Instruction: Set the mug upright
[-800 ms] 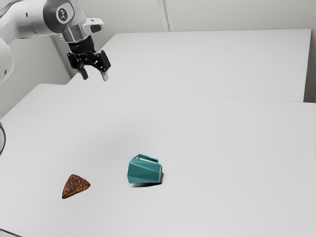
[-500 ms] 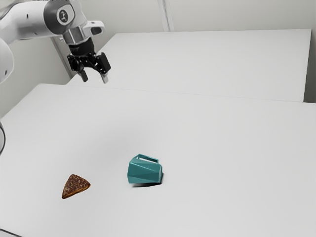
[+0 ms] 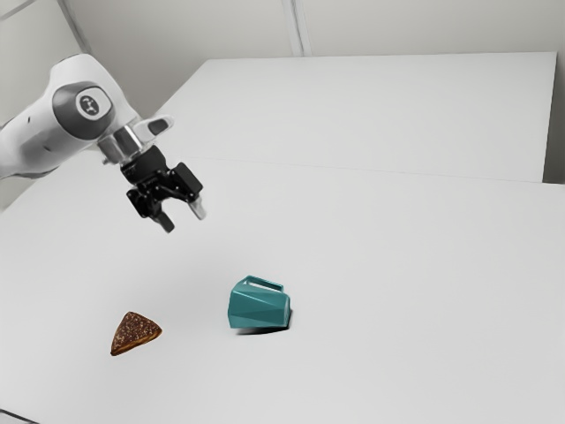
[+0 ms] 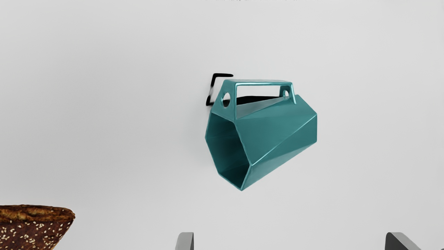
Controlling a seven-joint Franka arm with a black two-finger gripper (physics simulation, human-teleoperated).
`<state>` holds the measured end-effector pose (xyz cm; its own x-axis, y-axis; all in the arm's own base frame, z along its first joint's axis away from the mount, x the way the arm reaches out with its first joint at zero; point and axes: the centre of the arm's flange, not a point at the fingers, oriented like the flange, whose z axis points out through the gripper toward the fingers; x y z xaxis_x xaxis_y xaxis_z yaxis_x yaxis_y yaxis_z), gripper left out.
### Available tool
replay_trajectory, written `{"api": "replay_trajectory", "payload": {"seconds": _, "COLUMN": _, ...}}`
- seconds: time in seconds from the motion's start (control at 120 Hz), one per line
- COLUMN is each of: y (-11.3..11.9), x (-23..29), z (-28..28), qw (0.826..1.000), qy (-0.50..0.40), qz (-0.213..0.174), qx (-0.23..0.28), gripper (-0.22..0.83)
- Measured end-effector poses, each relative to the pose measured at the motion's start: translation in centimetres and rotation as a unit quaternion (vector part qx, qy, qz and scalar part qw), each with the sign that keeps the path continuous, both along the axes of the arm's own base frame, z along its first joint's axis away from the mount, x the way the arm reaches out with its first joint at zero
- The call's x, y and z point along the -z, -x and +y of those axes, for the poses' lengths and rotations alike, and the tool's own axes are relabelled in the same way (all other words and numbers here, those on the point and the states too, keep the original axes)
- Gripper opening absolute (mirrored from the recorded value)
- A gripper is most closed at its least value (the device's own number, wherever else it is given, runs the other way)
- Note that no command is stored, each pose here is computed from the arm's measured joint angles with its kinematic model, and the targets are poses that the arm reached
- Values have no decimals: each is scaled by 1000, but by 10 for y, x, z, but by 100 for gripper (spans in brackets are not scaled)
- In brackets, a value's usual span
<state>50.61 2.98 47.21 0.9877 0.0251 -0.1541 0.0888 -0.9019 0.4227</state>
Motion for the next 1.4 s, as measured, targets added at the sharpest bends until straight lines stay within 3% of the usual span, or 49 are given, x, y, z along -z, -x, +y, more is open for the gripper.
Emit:
{"api": "replay_trajectory", "payload": {"seconds": 0.25, "y": 21, "x": 75, "z": -5, "qw": 997, "qy": 73, "qz": -6, "qx": -30, "gripper": 61}}
{"api": "replay_trajectory", "payload": {"seconds": 0.55, "y": 31, "x": 144, "z": -6, "qw": 994, "qy": 110, "qz": -6, "qx": -19, "gripper": 62}}
{"api": "replay_trajectory", "payload": {"seconds": 0.85, "y": 33, "x": 177, "z": -17, "qw": 982, "qy": 182, "qz": -33, "qx": -27, "gripper": 62}}
{"api": "replay_trajectory", "payload": {"seconds": 1.158, "y": 29, "x": 193, "z": -54, "qw": 973, "qy": 223, "qz": -54, "qx": 5, "gripper": 61}}
{"api": "replay_trajectory", "payload": {"seconds": 1.317, "y": 28, "x": 192, "z": -52, "qw": 971, "qy": 227, "qz": -70, "qx": 15, "gripper": 21}}
{"api": "replay_trajectory", "payload": {"seconds": 1.4, "y": 26, "x": 188, "z": -52, "qw": 970, "qy": 227, "qz": -80, "qx": 23, "gripper": 7}}
